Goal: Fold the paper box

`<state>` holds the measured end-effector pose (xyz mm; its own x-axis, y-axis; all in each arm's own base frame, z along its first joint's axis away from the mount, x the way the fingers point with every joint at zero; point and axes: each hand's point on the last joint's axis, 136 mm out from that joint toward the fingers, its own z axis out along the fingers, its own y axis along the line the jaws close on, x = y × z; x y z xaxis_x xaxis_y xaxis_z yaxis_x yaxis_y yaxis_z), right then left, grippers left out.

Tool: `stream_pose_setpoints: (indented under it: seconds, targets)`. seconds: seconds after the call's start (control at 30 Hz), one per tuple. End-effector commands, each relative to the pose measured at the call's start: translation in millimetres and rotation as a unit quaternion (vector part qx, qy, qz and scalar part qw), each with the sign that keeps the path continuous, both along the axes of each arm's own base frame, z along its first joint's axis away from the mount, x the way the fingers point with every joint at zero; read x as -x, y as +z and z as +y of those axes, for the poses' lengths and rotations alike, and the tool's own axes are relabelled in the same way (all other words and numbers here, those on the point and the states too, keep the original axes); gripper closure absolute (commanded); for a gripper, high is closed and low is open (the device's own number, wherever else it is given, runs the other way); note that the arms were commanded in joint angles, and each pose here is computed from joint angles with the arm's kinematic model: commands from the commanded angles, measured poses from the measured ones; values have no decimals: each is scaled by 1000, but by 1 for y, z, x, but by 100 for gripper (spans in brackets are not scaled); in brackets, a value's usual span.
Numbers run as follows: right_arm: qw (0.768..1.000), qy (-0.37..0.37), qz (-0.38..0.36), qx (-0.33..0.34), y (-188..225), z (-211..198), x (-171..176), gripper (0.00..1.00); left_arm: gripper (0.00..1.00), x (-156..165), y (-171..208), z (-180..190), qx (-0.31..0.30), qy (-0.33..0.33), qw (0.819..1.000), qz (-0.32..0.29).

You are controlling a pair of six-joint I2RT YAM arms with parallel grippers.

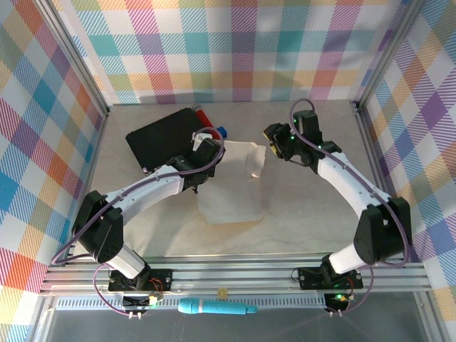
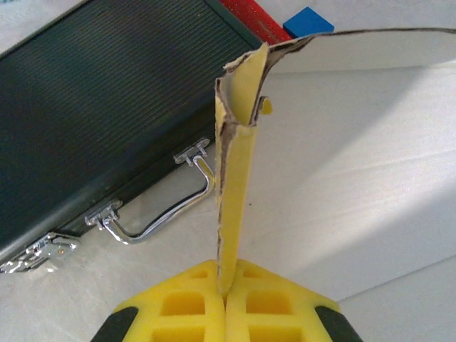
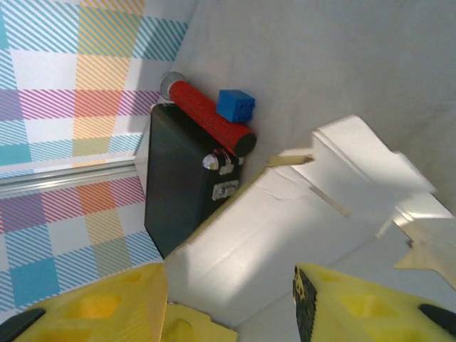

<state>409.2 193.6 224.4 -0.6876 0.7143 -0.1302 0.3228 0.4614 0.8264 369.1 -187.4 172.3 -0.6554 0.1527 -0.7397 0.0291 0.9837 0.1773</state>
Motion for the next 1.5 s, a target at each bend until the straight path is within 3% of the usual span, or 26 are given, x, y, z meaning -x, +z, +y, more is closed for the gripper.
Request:
stream_pose_setpoints:
  seconds: [0.0, 0.47, 0.77, 1.13, 1.47]
  targets:
    - [1000, 13, -19, -20, 13, 9, -29, 50, 100, -9, 20, -6, 2, -3, 999, -54]
    - [995, 97, 1, -11, -27, 29, -66, 51, 100, -16, 20, -15, 0, -26, 997, -70]
    - [993, 114, 10, 12, -41, 22, -57, 51, 100, -18, 21, -18, -4, -33, 997, -67]
    - [992, 117, 39, -42, -45, 35, -48, 52, 100, -19, 22, -20, 0, -34, 997, -67]
    - [990, 103, 62, -68, -50, 38, -45, 60, 100, -20, 25, -21, 5, -32, 997, -71]
